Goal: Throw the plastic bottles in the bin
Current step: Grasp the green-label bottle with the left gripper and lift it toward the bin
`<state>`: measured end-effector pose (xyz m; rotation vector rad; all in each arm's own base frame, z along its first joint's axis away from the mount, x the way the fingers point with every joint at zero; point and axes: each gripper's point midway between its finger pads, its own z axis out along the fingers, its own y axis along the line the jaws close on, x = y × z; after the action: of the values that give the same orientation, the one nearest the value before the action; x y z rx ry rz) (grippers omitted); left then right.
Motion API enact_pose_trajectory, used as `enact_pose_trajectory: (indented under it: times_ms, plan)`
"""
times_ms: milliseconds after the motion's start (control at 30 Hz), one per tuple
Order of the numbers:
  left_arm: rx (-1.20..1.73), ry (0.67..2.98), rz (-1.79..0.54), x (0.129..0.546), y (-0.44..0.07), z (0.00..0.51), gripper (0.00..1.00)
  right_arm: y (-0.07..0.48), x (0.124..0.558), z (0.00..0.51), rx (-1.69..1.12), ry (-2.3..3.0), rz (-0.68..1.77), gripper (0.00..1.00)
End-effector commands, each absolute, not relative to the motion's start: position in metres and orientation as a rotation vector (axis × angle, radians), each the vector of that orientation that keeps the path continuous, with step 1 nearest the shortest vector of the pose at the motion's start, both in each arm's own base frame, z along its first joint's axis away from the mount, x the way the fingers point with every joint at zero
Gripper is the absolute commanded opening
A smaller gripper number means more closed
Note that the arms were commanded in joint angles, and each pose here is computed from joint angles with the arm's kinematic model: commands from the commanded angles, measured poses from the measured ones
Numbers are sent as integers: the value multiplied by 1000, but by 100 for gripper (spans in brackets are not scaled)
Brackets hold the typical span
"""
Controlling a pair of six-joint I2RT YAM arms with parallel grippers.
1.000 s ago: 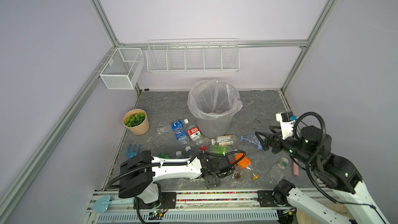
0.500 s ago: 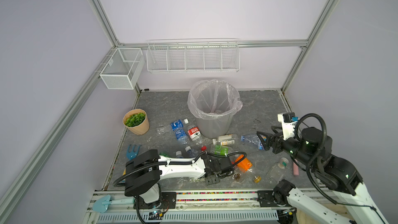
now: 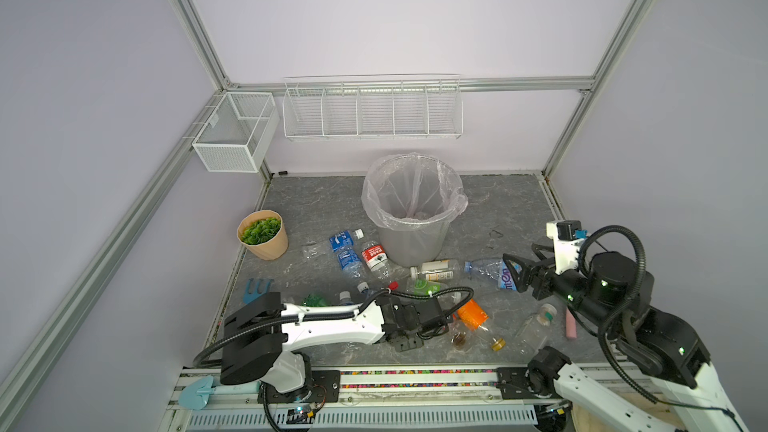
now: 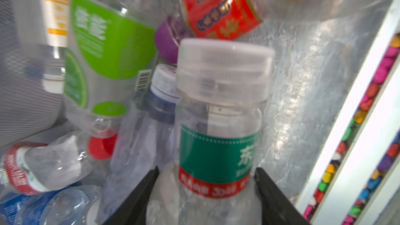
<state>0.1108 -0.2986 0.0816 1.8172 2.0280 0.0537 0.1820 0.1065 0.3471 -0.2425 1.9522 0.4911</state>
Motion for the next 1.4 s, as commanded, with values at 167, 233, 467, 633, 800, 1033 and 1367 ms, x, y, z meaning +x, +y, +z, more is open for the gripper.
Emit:
enact_pose_trajectory:
  times_ms: [167,233,467,633,800,1033,1367]
  plan:
    - [1642,1901,-65,120,-303,172,46,100,181,344,-207,1960,477,88]
    - [1592,1867,-109,121,-302,195,46,100,181,344,-204,1960,477,88]
    - [1370,1722,-306,121,-295,280,45,98,181,343,-189,1962,476,88]
    - [1165,1580,-470,119,-281,349,44,98,181,343,-185,1962,478,88]
    - [953,1452,-558,123,-257,404,43,98,182,341,-176,1964,479,88]
    - [649,1288,-665,125,-203,466,39,97,181,338,-162,1966,484,88]
    - [264,1074,-762,128,-136,526,39,101,182,332,-150,1977,511,88]
